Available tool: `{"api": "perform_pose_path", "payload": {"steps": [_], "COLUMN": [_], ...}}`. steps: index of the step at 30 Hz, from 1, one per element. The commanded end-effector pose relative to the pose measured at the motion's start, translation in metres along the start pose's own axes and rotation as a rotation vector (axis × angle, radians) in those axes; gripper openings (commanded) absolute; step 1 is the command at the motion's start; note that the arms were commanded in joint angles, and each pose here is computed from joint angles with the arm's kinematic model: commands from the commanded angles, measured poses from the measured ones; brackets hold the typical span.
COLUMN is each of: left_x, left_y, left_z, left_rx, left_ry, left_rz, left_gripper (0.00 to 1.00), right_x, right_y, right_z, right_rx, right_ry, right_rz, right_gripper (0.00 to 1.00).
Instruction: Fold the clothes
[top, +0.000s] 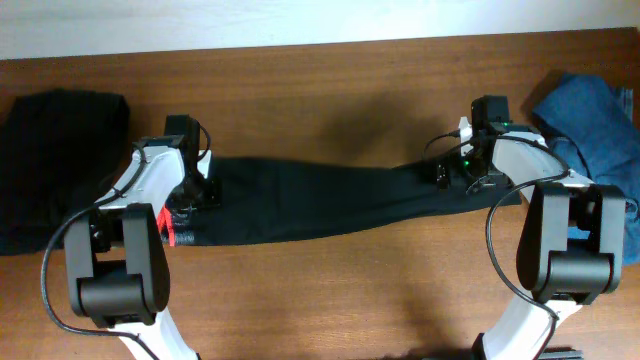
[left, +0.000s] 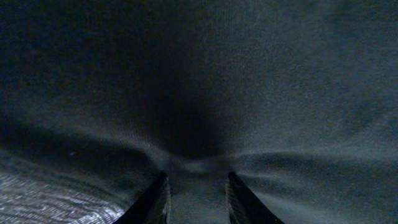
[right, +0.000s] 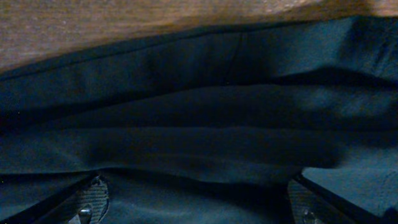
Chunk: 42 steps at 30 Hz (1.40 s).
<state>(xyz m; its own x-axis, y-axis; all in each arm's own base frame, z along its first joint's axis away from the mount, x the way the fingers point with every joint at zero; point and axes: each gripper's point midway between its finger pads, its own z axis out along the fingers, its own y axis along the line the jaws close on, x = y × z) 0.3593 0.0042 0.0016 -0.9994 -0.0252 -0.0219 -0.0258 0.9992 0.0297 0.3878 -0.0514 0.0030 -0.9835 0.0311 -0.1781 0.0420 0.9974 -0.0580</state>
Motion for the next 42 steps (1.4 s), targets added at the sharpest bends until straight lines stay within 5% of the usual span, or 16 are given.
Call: {"api": "perform_pose_path", "payload": {"steps": [1,6,18,25,29,42], "left_x": [-0.001,-0.005,-0.053,-0.057,-0.052,-0.041], "left_y": [0.013,0.014,0.008,0.011,0.011,0.033], "left_z": [-0.003,-0.004,-0.076,-0.113,-0.114,-0.111], "left_rx": [-0.043,-0.044,0.007,0.003,0.003,0.01], "left_ry": [-0.016,-0.028,-0.211,-0.279,-0.264,-0.217], "left_rz": [-0.029,-0.03,-0.036,-0.042,-0.041,-0.101], "left_gripper": [0.3,0.3,0.59,0.79,0.84,0.92], "right_x": [0.004,-0.014,-0.039,-0.007,-0.006,0.008], "right_y": [-0.018,-0.02,-0.052,-0.069,-0.058,-0.045], "right_z": [0.007,-0.001,-0.106,-0.095,-0.087,-0.009], "right_rx": [0.093,0.097,0.092,-0.171,-0.331,-0.331], "right_ry": [0.008,-0.047,-0.086,-0.012,-0.058,-0.111], "right_rz": [0.012,0.016,0.17,0.363,0.27,0.106], "right_gripper": [0.98,0.99,0.96,0.98,0.98,0.98]}}
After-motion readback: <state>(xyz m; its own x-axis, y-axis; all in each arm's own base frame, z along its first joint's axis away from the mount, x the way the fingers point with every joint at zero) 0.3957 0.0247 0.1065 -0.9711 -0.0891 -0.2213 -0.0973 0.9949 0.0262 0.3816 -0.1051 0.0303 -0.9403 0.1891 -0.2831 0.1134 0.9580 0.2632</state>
